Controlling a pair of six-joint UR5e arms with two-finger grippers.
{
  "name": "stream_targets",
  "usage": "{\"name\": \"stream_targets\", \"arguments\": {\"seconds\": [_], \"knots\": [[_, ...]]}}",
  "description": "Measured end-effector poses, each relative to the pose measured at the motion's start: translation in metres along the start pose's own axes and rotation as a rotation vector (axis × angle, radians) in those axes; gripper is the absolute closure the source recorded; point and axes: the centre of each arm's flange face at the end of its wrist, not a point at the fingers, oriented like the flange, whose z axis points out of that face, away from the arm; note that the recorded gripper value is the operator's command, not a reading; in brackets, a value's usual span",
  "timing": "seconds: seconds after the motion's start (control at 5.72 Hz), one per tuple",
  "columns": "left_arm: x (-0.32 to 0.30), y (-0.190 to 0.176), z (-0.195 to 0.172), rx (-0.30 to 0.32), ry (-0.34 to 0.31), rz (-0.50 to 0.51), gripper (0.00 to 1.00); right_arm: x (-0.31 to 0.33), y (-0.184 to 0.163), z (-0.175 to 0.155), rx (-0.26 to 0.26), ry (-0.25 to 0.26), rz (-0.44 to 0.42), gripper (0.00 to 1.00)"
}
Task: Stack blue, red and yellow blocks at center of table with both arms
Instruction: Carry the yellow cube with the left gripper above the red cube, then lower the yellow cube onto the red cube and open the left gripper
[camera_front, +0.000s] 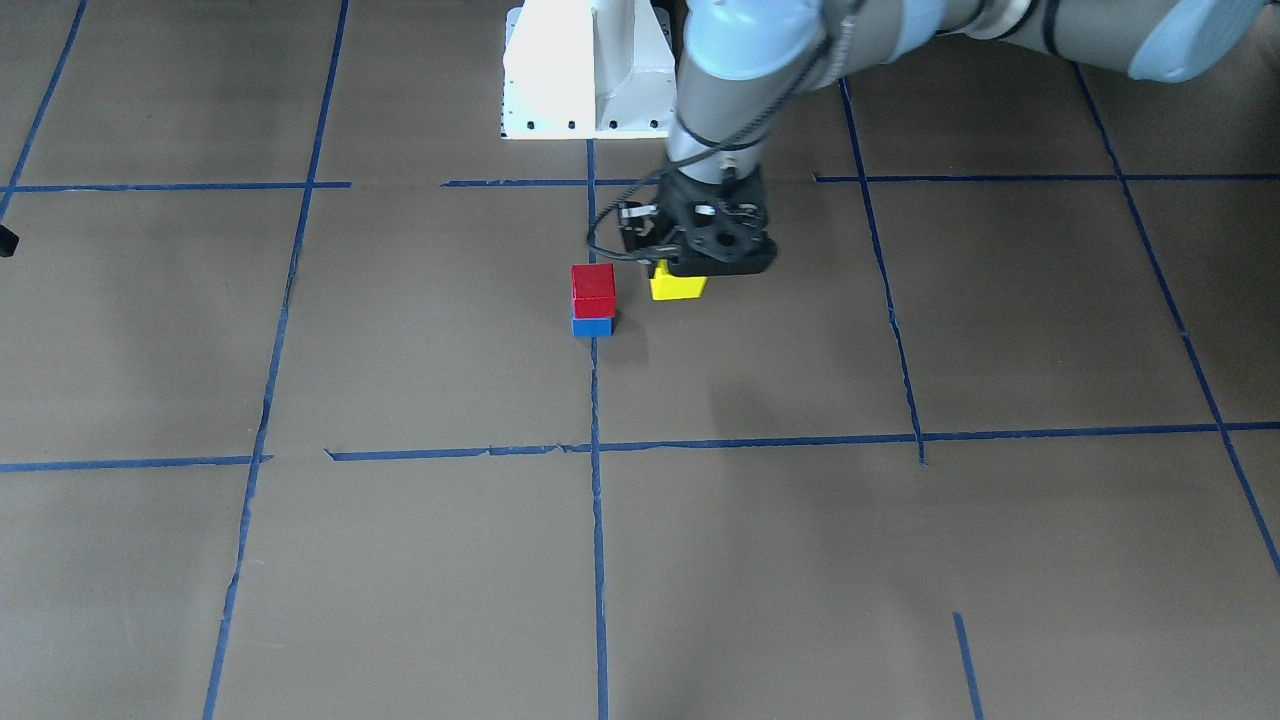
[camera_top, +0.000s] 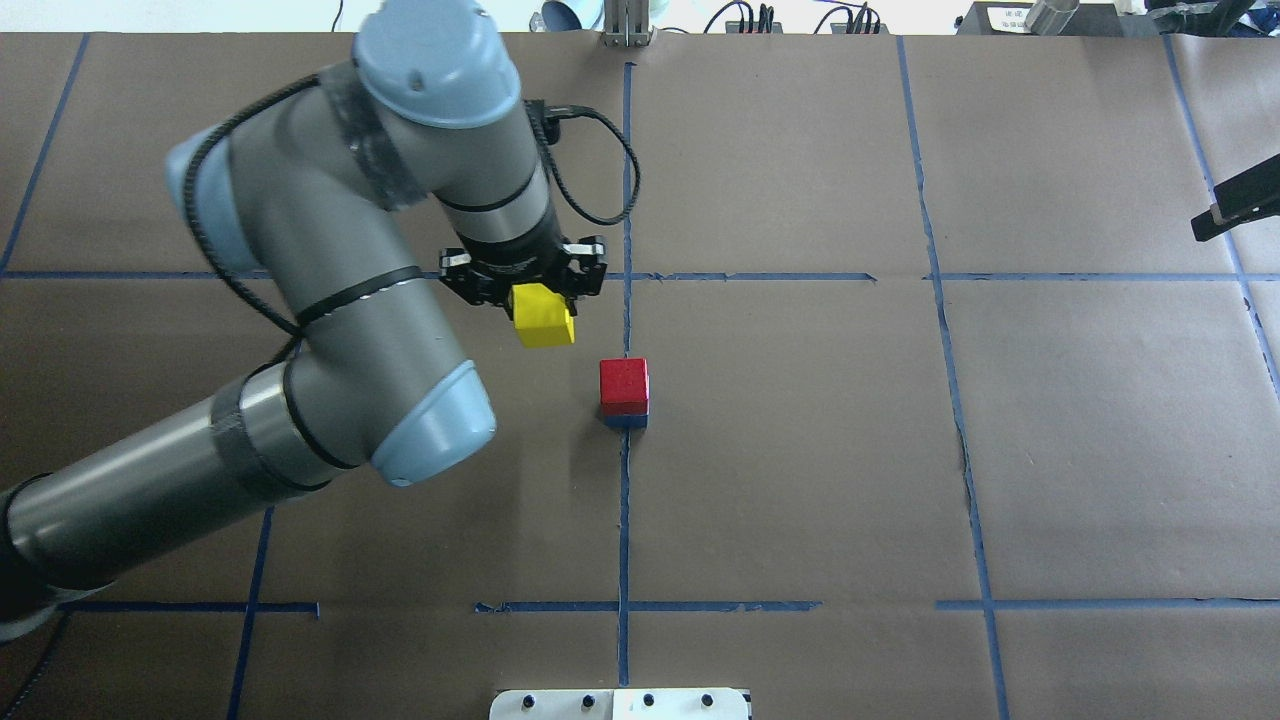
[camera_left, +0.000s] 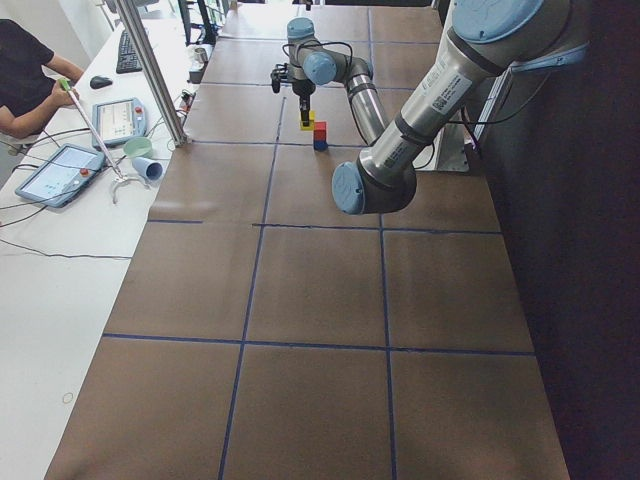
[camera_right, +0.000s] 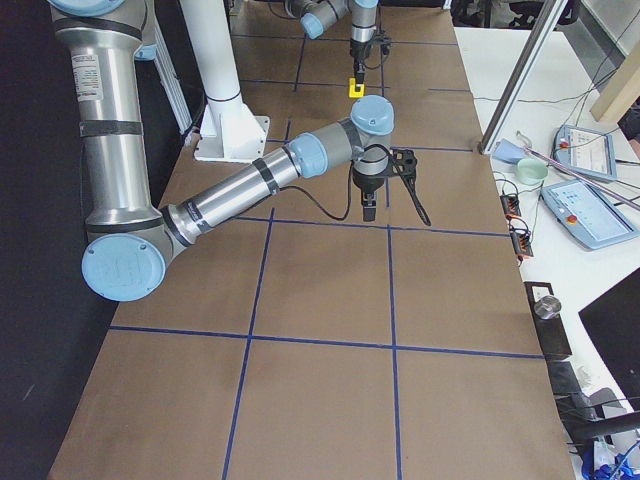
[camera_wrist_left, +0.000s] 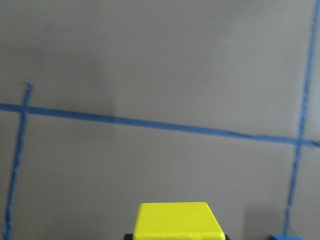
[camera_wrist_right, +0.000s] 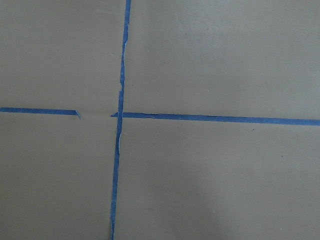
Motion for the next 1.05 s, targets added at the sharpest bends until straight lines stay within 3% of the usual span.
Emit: {"name": "stream_targets", "arguments": {"seconds": [0.35,1.05], "knots": [[0.047,0.019,0.031,-0.022,-0.048,0.010,1.00,0.000,0.000,0.000,0.001,0.000,0.000,0.00],[0.067,0.034,0.049,-0.043,-0.063,0.000,1.00,0.000,0.000,0.001,-0.001,0.001,0.003,0.00]]}}
